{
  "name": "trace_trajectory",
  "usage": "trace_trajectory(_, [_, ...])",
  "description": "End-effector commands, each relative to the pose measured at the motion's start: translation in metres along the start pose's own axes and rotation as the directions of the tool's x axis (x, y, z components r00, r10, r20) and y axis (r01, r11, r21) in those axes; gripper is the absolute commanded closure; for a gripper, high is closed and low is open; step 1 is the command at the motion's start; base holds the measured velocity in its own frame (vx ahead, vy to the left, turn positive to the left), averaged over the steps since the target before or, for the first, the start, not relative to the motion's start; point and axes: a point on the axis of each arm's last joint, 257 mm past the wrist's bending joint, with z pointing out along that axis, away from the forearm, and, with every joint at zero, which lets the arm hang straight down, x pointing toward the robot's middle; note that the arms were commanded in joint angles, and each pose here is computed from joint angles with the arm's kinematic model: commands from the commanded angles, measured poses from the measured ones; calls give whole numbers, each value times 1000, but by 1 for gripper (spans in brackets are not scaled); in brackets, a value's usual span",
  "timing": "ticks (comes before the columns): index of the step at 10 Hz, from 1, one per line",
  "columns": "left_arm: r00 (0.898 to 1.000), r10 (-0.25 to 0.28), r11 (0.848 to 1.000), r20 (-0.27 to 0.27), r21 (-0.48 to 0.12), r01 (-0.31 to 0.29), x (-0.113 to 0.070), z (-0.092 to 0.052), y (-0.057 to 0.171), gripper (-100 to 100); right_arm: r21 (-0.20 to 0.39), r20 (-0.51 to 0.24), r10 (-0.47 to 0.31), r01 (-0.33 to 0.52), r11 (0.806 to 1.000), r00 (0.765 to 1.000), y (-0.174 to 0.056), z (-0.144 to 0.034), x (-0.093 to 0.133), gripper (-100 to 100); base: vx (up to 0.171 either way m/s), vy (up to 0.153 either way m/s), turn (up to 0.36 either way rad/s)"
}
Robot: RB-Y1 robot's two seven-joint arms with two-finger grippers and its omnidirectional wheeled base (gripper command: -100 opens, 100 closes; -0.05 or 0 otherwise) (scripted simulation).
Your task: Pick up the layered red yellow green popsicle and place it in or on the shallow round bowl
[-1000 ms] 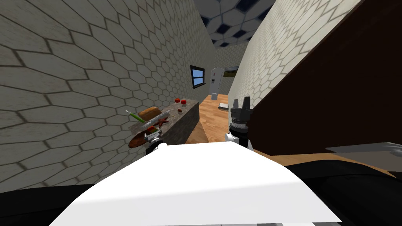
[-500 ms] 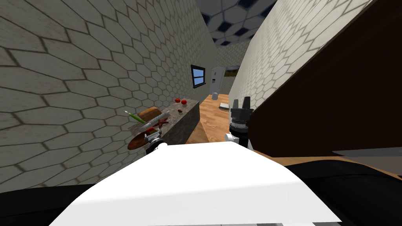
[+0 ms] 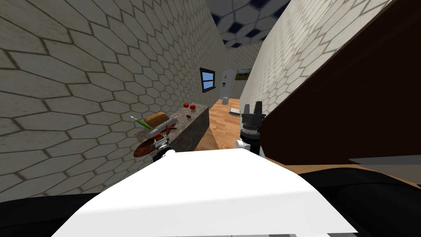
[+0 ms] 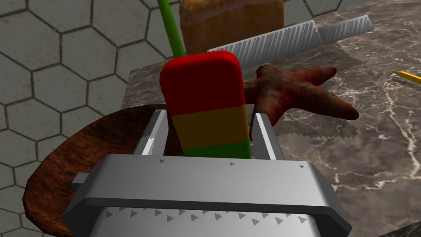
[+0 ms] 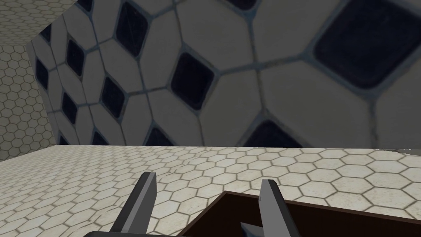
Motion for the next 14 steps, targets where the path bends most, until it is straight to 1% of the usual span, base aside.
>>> trace_trajectory(1, [1000, 0, 1000, 0, 0, 0, 0, 0, 0, 0, 0, 0, 0, 0, 1000, 1000, 0, 0, 0, 0, 0, 0, 0])
trace_trajectory(2, [1000, 0, 1000, 0, 0, 0, 0, 0, 0, 100, 0, 0, 0, 0, 1000, 1000, 0, 0, 0, 0, 0, 0, 0])
trace_trajectory(3, [1000, 0, 1000, 0, 0, 0, 0, 0, 0, 0, 0, 0, 0, 0, 1000, 1000, 0, 0, 0, 0, 0, 0, 0])
trace_trajectory(4, [1000, 21, 1000, -9, -6, -21, 2, 4, -7, 100, 0, 0, 0, 0, 1000, 1000, 0, 0, 0, 0, -61, -83, 8])
trace_trajectory(7, [998, 58, 998, -27, -7, -58, 7, 12, -30, 100, 0, 0, 0, 0, 1000, 1000, 0, 0, 0, 0, -91, -157, 29])
trace_trajectory(8, [997, 70, 998, -27, -1, -70, 7, 14, -47, 100, 0, 0, 0, 0, 1000, 1000, 0, 0, 0, 0, -54, -163, 36])
trace_trajectory(9, [997, 73, 997, -24, 4, -73, 6, 14, -56, 100, 0, 0, 0, 0, 1000, 1000, 0, 0, 0, 0, -33, -136, 40])
trace_trajectory(10, [997, 74, 997, -19, 10, -74, 5, 14, -65, 100, 0, 0, 0, 0, 1000, 1000, 0, 0, 0, 0, -19, -110, 34])
trace_trajectory(11, [997, 73, 997, -4, 23, -73, 1, 11, -85, 100, 0, 0, 0, 0, 1000, 1000, 0, 0, 0, 0, 9, -113, 41])
trace_trajectory(14, [998, 62, 997, 24, 45, -63, -7, 4, -112, 100, 0, 0, 0, 0, 1000, 1000, 0, 0, 0, 0, 30, -90, 35])
